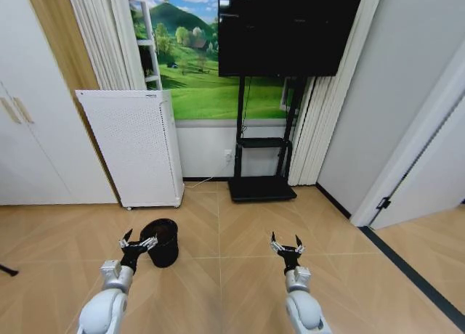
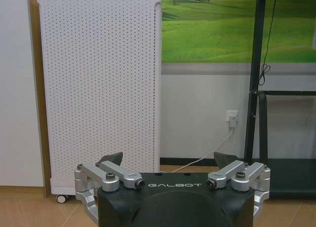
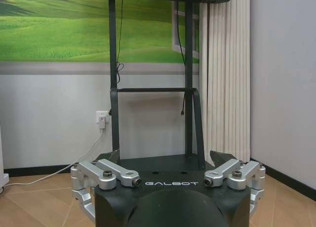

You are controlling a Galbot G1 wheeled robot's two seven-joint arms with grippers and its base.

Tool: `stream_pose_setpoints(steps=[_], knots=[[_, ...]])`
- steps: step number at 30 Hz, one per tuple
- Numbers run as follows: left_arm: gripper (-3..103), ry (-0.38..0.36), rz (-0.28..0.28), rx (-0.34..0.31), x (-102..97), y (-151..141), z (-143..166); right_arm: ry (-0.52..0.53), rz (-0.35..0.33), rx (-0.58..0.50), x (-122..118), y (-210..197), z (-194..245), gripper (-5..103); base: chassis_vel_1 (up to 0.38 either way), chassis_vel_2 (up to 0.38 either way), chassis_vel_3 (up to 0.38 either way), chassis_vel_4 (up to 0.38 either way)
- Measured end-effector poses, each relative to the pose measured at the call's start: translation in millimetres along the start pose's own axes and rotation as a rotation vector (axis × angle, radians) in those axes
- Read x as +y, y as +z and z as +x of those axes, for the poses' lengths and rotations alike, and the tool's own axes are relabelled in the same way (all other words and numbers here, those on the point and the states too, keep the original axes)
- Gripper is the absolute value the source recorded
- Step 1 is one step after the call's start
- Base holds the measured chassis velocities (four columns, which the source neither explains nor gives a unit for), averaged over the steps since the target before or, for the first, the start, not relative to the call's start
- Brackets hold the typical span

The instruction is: Pick up the trash bin and place the garbage on the floor into it.

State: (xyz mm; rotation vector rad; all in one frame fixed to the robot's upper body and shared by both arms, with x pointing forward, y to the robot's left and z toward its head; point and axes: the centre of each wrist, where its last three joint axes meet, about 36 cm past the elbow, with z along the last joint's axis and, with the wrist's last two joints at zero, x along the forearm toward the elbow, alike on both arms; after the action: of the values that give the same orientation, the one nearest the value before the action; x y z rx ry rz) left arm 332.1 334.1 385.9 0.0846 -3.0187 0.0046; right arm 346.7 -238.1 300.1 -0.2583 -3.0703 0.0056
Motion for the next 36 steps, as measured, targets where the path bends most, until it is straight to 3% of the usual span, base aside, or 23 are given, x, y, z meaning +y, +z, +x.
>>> stream_pose_setpoints(steps=[36], knots=[[100,-0.008,0.030,-0.015,-5.3,-9,3,0.011,0.017,-0.009,-12,-1,3,100,0.000,0.000,0.000,0.000]])
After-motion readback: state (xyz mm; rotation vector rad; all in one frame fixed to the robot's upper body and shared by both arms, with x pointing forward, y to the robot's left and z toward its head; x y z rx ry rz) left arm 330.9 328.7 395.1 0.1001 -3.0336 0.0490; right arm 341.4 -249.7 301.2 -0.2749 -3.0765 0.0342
